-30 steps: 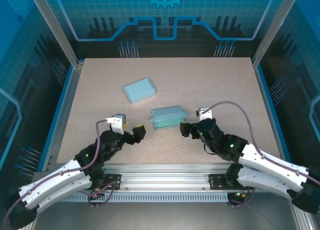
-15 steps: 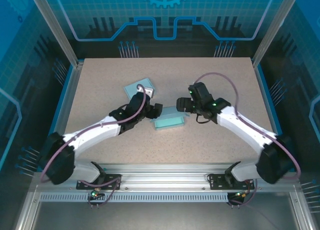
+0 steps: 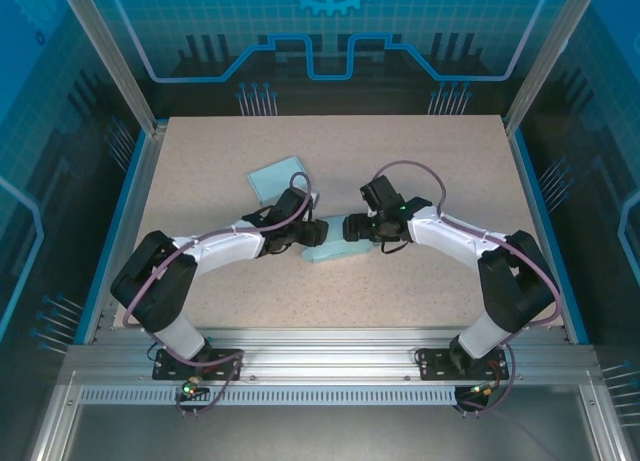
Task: Fold the paper box
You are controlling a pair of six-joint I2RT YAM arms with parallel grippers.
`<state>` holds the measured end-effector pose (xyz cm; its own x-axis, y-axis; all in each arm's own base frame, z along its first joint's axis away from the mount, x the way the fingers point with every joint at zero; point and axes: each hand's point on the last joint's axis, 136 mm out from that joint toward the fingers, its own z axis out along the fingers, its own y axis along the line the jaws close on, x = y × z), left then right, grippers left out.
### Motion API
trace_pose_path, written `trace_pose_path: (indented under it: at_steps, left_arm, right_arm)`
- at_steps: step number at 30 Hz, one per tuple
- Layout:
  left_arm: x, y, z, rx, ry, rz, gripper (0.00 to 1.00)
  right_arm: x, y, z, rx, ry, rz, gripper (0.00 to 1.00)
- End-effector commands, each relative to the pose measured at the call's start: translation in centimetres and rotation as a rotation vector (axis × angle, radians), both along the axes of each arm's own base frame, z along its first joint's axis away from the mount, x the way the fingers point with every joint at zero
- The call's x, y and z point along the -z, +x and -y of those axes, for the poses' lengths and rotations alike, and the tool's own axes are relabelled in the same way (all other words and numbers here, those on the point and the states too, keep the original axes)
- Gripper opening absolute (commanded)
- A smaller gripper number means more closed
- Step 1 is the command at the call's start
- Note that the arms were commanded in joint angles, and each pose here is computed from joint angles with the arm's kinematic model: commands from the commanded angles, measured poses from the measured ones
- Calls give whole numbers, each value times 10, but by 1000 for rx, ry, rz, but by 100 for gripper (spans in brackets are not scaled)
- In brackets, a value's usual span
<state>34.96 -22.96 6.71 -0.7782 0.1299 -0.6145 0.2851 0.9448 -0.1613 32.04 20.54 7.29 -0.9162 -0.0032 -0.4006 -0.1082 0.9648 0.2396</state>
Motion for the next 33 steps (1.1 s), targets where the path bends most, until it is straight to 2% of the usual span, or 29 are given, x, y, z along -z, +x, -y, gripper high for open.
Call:
trace_pose_path:
  at_steps: [1, 5, 9, 14, 20, 28, 33]
  left_arm:
    - [30, -12, -4, -18, -11, -79, 65]
    - [50, -20, -10, -40, -7, -122, 56]
    - [58, -26, -17, -66, -16, -139, 52]
    - [53, -29, -24, -107, -118, -151, 48]
    - [46, -27, -30, -142, -289, -175, 47]
    - [62, -25, -49, -218, -423, -245, 30]
    - [64, -24, -60, -255, -444, -253, 20]
  right_arm:
    - [22, -5, 4, -3, -2, -38, 82]
    - [36, -10, 5, 4, -4, -59, 81]
    - [40, -11, 2, 6, 32, -57, 81]
    - [24, -12, -2, 7, 108, -9, 82]
    - [10, -9, -11, 10, 327, 17, 85]
    - [5, -5, -26, 5, 544, 35, 85]
    - [3, 0, -35, 1, 601, 51, 84]
